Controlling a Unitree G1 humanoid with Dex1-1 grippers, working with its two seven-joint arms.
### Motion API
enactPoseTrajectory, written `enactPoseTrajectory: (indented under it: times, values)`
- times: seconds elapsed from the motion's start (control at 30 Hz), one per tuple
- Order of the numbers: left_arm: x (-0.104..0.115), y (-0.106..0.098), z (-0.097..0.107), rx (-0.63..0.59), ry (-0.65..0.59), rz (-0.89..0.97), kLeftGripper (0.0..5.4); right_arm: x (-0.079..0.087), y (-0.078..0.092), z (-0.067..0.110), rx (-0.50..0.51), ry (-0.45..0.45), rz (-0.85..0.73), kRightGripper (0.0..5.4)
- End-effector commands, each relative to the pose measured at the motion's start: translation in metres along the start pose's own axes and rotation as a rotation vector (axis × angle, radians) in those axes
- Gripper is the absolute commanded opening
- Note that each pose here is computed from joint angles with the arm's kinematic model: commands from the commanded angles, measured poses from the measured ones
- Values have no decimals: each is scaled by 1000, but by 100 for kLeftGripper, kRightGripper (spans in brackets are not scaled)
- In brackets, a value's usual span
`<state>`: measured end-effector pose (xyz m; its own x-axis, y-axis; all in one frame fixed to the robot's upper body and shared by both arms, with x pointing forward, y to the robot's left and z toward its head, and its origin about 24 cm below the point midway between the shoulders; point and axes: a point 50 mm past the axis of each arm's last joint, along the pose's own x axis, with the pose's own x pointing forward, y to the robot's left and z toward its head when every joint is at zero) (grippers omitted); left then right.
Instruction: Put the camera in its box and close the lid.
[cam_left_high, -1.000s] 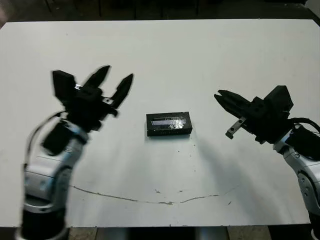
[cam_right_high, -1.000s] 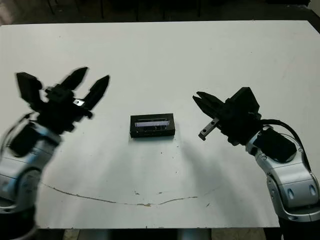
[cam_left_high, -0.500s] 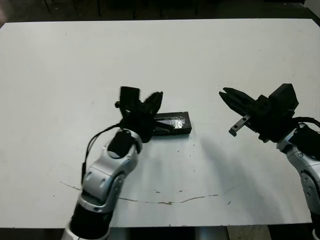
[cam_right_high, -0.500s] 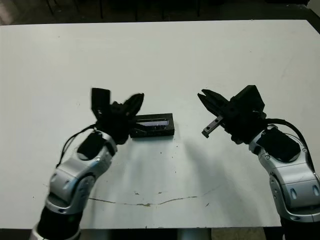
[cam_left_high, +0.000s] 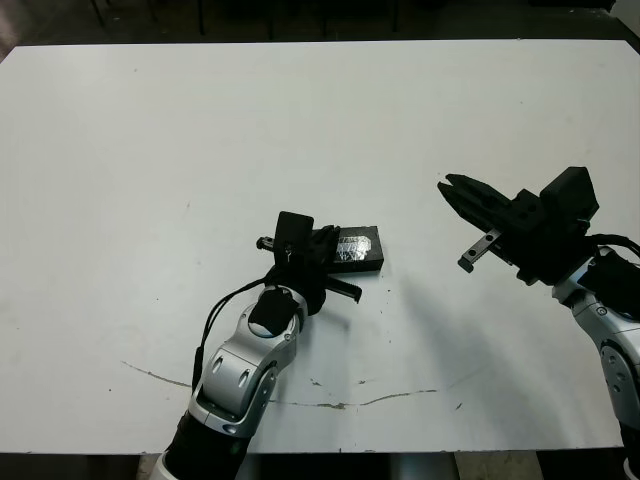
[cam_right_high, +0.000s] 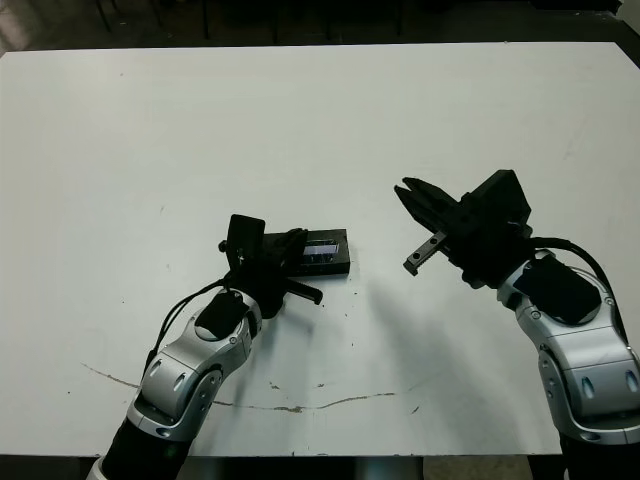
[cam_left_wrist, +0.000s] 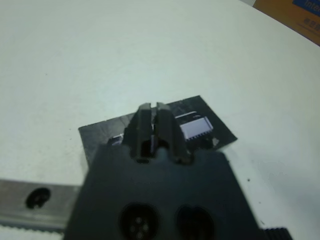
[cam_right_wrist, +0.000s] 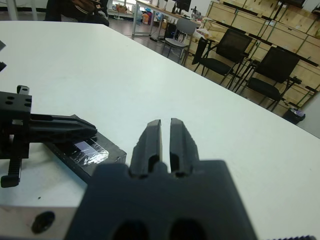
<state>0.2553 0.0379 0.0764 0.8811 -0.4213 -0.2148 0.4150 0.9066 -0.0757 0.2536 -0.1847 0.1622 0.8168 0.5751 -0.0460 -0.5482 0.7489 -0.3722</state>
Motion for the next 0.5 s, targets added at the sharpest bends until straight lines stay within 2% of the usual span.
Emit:
enactPoseTrajectory:
  times: [0.03, 0.2, 0.33, 0.4, 0.5]
  values:
    - [-3, -4, -37, -17, 192, -5, 2, -1, 3, -4, 23, 14, 6, 0]
    - [-2, -1, -40, -18, 224, -3, 2, -1, 3, -4, 19, 14, 2, 0]
    - [-5, 7, -35, -27, 204, 2, 2, -1, 3, -5, 23, 10, 5, 0]
    - [-10, 14, -28, -35, 167, 4, 2, -1, 3, -4, 23, 9, 4, 0]
    - [-23, 29, -11, -16, 43, -10, 2, -1, 3, -5, 32, 8, 0, 0]
